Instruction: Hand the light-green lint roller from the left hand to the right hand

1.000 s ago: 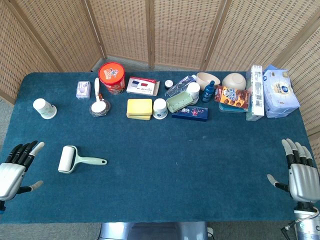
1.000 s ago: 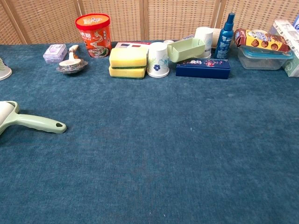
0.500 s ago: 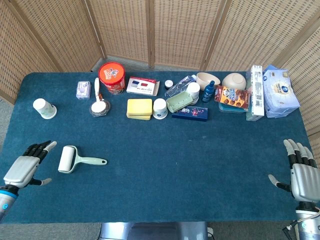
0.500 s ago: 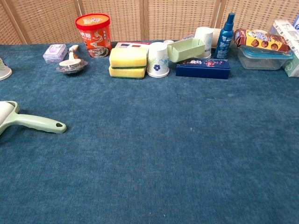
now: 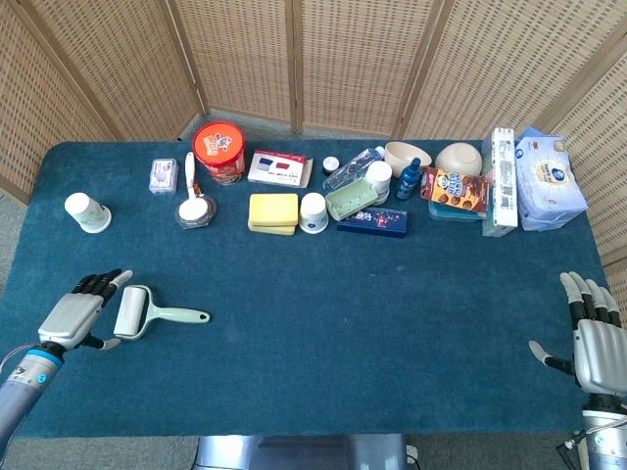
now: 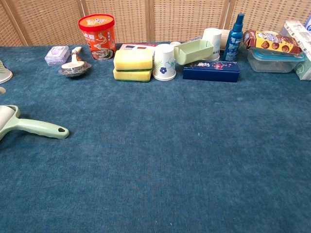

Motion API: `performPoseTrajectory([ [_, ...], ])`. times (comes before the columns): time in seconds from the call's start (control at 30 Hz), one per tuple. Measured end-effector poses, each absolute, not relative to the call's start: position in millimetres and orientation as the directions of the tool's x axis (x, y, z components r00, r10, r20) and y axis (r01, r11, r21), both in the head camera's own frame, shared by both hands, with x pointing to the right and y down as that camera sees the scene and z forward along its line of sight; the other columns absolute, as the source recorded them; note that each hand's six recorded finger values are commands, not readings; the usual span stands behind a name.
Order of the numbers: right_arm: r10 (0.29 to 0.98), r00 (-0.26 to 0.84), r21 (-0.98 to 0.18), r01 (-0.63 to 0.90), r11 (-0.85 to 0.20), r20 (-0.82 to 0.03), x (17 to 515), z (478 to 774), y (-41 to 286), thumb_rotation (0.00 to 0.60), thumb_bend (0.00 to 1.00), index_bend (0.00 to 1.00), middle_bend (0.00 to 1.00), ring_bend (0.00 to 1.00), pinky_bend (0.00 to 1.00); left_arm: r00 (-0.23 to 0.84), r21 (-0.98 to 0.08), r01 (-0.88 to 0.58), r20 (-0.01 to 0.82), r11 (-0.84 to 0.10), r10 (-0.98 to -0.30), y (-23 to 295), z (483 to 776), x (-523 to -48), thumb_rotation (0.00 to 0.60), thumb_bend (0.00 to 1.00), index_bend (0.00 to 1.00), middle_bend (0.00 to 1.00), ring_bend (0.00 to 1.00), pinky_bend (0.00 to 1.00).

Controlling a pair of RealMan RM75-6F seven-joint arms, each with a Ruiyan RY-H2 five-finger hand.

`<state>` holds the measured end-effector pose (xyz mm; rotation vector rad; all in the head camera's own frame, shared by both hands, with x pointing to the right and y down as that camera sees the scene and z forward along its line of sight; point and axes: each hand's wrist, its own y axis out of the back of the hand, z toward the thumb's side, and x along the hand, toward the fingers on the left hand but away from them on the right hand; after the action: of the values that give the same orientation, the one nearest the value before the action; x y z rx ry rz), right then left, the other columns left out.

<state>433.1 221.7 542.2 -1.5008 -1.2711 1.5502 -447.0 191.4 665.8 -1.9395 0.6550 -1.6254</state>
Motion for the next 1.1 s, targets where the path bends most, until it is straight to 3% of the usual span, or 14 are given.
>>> performPoseTrajectory([
  [0.37,0.913,-0.165,-0.921,0.188,-0.341,-0.372,435.6,542.9,221.3,0.6,0.0,0.0,0.0,0.0,0.0,0.143,-0.601,-0.031,0.788,-0.799,-0.598,194.8,687.3,-442.0,0.6,0.0,0.0,0.0,0.0,0.0],
  [0.43,0.913,-0.165,-0.92,0.189,-0.343,-0.374,435.7,543.2,221.2,0.6,0.0,0.0,0.0,0.0,0.0,0.143,-0.594,-0.035,0.793,-0.804,-0.592,195.0,689.9,-441.2,0.6,0.0,0.0,0.0,0.01,0.06],
  [0.47,0.913,-0.165,-0.92,0.19,-0.343,-0.374,435.8,543.3,221.2,0.6,0.0,0.0,0.0,0.0,0.0,0.142,-0.59,-0.038,0.796,-0.807,-0.589,194.8,691.2,-440.9,0.6,0.0,0.02,0.02,0.04,0.13],
  [0.5,0.912,-0.165,-0.92,0.19,-0.343,-0.375,435.9,543.4,221.2,0.6,0.0,0.0,0.0,0.0,0.0,0.142,-0.589,-0.041,0.796,-0.807,-0.588,194.3,691.9,-440.6,0.6,0.0,0.05,0.06,0.09,0.22],
  [0.6,0.913,-0.164,-0.92,0.191,-0.343,-0.374,435.7,543.4,221.2,0.6,0.0,0.0,0.0,0.0,0.0,0.142,-0.605,-0.049,0.783,-0.795,-0.605,190.7,691.4,-439.2,0.6,0.0,0.19,0.2,0.23,0.35],
  [0.77,0.913,-0.162,-0.919,0.193,-0.344,-0.375,435.4,543.4,221.4,0.6,0.0,0.0,0.0,0.0,0.0,0.14,-0.64,-0.053,0.755,-0.767,-0.64,186.3,690.1,-436.4,0.6,0.0,0.28,0.29,0.3,0.38],
  [1.1,0.908,-0.119,-0.908,0.179,-0.378,-0.402,428.2,548.3,225.2,0.6,0.0,0.0,0.0,0.0,0.0,0.195,-0.662,-0.128,0.713,-0.739,-0.673,181.0,676.0,-417.4,0.6,0.0,0.28,0.3,0.3,0.38],
])
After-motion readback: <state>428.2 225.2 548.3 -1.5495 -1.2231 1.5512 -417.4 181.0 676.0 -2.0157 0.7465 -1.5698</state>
